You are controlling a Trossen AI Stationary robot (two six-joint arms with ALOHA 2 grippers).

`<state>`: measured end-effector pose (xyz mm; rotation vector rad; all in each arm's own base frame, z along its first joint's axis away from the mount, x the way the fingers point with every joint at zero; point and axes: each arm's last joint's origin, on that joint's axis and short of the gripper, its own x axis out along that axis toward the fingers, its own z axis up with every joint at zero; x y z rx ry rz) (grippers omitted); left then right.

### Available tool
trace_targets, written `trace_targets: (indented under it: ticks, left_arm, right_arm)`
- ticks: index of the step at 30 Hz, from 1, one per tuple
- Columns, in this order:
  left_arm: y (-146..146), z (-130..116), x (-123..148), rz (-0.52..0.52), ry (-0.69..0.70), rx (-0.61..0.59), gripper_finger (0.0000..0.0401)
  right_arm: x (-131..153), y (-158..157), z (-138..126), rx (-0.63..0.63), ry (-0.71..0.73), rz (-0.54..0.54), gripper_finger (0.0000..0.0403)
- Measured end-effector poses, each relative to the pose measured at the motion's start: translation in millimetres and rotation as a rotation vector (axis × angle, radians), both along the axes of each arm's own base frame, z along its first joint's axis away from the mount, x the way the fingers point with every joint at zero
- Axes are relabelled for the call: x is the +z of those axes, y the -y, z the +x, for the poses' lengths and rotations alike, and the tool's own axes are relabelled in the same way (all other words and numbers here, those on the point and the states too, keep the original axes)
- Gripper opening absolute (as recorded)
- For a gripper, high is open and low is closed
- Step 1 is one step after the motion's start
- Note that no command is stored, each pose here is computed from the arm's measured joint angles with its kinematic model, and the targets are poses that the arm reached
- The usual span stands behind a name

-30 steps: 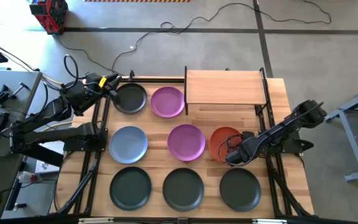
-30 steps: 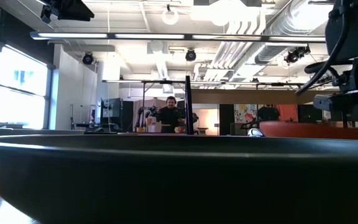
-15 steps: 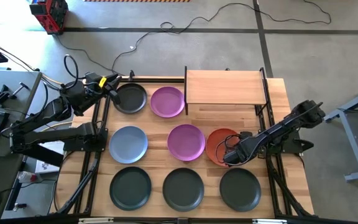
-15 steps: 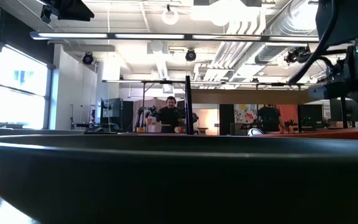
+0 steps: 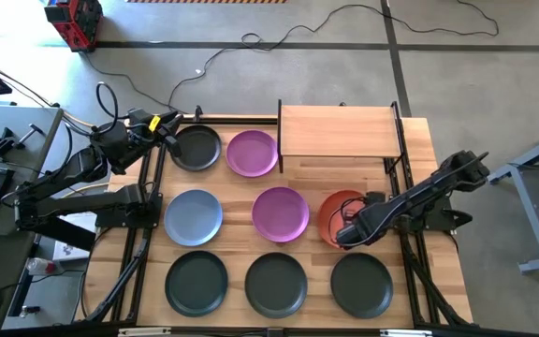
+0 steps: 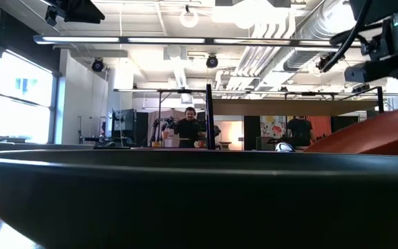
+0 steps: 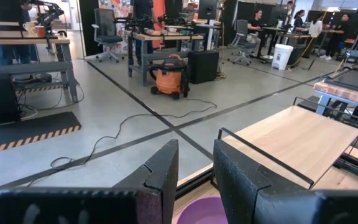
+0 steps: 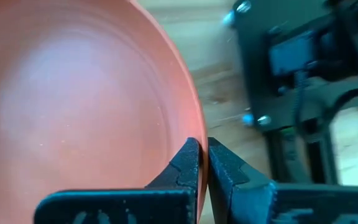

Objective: Place and stack plates onto a shelf
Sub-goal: Put the orange plate on the shelf

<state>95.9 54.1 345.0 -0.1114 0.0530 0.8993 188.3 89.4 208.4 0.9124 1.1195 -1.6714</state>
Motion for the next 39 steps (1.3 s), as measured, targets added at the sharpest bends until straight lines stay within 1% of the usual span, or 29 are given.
trace_targets:
  ticks: [6,18,29,39]
  left_arm:
    - [0,0,0,0.0,0.0,0.0,0.009]
    - [0,0,0,0.0,0.0,0.0,0.009]
    - [0,0,0,0.0,0.0,0.002,0.009]
    - [0,0,0,0.0,0.001,0.002,0.009]
  right_arm:
    - [16,1,1,0.02,-0.013,-0.053,0.0001]
    - [28,2,3,0.044,0.056,-0.074,0.0]
    - [50,11,-12,0.06,0.191,-0.075,0.0]
    - [71,23,-29,0.101,0.339,-0.114,0.0]
